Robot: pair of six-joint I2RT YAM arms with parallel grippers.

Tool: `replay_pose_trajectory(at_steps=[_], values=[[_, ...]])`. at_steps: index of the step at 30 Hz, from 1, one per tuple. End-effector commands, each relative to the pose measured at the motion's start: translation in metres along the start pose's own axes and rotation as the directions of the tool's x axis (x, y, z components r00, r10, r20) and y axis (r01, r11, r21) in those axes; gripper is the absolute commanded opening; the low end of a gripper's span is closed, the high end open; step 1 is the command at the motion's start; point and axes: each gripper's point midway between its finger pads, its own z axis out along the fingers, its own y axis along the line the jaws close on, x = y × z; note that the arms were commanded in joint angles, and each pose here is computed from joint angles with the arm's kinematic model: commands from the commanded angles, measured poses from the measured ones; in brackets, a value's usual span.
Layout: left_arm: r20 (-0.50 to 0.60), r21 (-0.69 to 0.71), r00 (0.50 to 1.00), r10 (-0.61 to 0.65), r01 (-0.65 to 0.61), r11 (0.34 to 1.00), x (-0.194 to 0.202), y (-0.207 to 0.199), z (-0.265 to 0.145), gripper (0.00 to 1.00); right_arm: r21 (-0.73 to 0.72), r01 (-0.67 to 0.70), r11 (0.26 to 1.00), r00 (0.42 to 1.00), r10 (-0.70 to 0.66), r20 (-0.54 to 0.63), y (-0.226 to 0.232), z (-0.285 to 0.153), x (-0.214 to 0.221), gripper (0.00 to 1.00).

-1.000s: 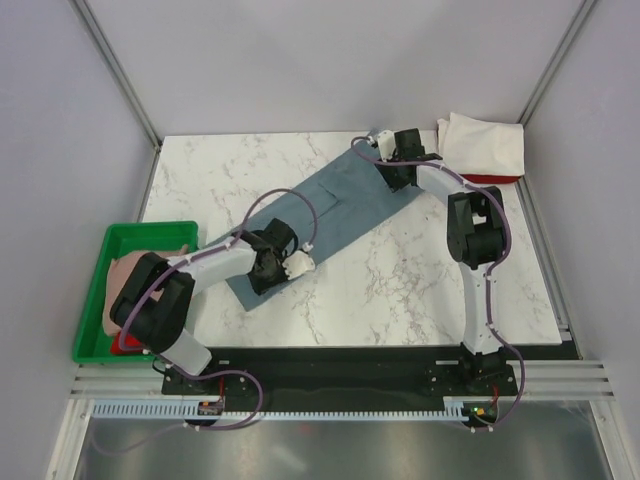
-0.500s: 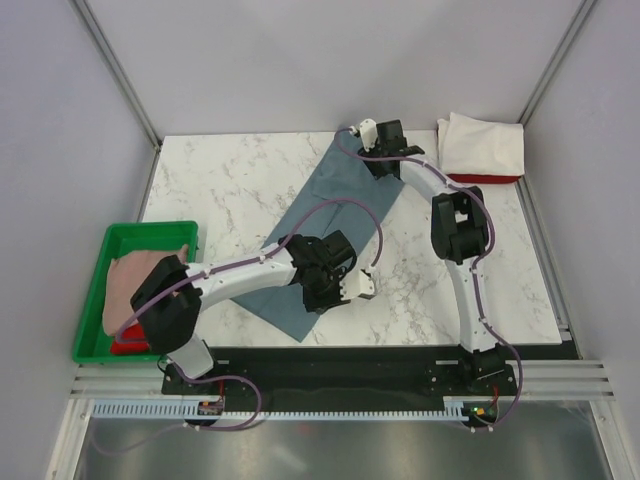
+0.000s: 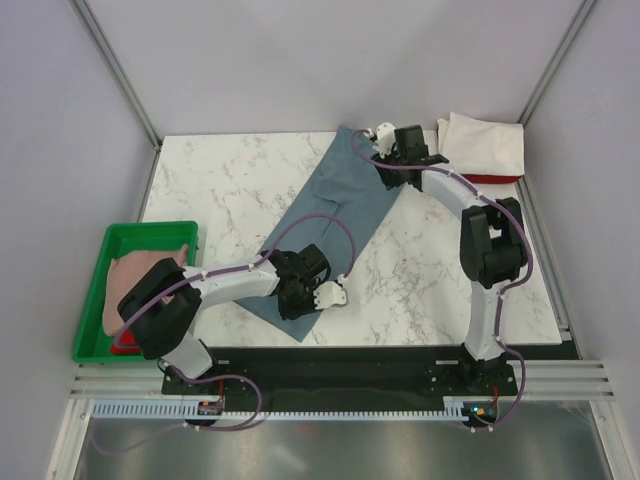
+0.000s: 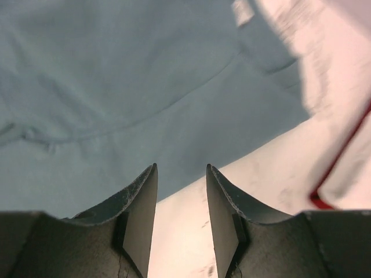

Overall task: Fold and stack the t-shirts
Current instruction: Fold the tshirt

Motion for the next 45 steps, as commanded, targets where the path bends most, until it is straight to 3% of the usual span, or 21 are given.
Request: replay_pose_trajectory(at_steps=[1, 9, 14, 19, 28, 32, 36, 37, 39, 40, 41, 42, 44, 45], values=[[0.04, -0.016, 0.998, 0.058, -0.057, 0.998, -0.008, 0.008, 0.019, 0.22, -0.086, -0.058, 0.995, 0.991, 0.047, -0.129, 0.034, 0.017, 0.054, 0.47], [0.046, 0.077, 0.996, 0.07, -0.074, 0.994, -0.025, -0.007, 0.047, 0.22, -0.091, -0.056, 0.994, 0.983, 0.039, -0.18, 0.037, 0.054, 0.078, 0.46], [0.083, 0.111, 0.991, 0.105, -0.113, 0.987, -0.063, -0.018, 0.056, 0.22, -0.093, -0.032, 0.995, 0.98, 0.013, -0.201, 0.035, 0.094, 0.081, 0.47], [0.133, 0.128, 0.981, 0.14, -0.157, 0.979, -0.11, -0.026, 0.059, 0.22, -0.092, 0.008, 0.996, 0.988, -0.022, -0.156, 0.026, 0.113, 0.06, 0.47], [0.158, 0.183, 0.979, 0.13, -0.158, 0.97, -0.145, -0.045, 0.063, 0.22, -0.058, 0.022, 0.998, 0.995, -0.028, -0.094, 0.014, 0.126, 0.035, 0.49], [0.226, 0.125, 0.97, 0.086, -0.116, 0.985, -0.164, -0.042, 0.025, 0.25, 0.031, 0.01, 0.999, 0.999, -0.008, -0.041, -0.01, 0.099, 0.0, 0.5], [0.375, -0.025, 0.927, 0.006, 0.004, 1.0, -0.173, -0.019, -0.057, 0.34, 0.119, -0.095, 0.988, 0.995, 0.093, 0.023, -0.046, 0.038, -0.023, 0.5], [0.45, -0.062, 0.893, -0.002, 0.034, 0.997, -0.175, -0.015, -0.092, 0.38, 0.136, -0.129, 0.982, 0.989, 0.117, 0.089, -0.056, 0.005, -0.049, 0.5], [0.498, -0.098, 0.861, -0.106, 0.177, 0.979, -0.166, 0.005, -0.119, 0.47, 0.081, -0.215, 0.973, 0.974, 0.209, 0.086, -0.044, -0.016, -0.038, 0.51], [0.532, -0.109, 0.834, -0.148, 0.241, 0.964, -0.161, 0.012, -0.138, 0.57, 0.057, -0.233, 0.971, 0.965, 0.224, 0.136, -0.041, -0.047, -0.055, 0.51], [0.546, -0.105, 0.815, -0.192, 0.294, 0.95, -0.156, 0.019, -0.145, 0.59, -0.002, -0.246, 0.969, 0.961, 0.244, 0.132, -0.027, -0.057, -0.053, 0.51], [0.56, -0.087, 0.779, -0.282, 0.394, 0.915, -0.146, 0.034, -0.152, 0.59, -0.035, -0.313, 0.949, 0.947, 0.315, 0.058, -0.011, -0.06, -0.025, 0.52], [0.58, -0.065, 0.716, -0.389, 0.517, 0.854, -0.125, 0.056, -0.162, 0.6, -0.122, -0.377, 0.918, 0.924, 0.381, 0.017, 0.013, -0.087, -0.016, 0.52], [0.585, -0.005, 0.646, -0.49, 0.607, 0.795, -0.119, 0.061, -0.163, 0.59, -0.123, -0.459, 0.88, 0.888, 0.45, -0.09, 0.032, -0.089, 0.022, 0.52]])
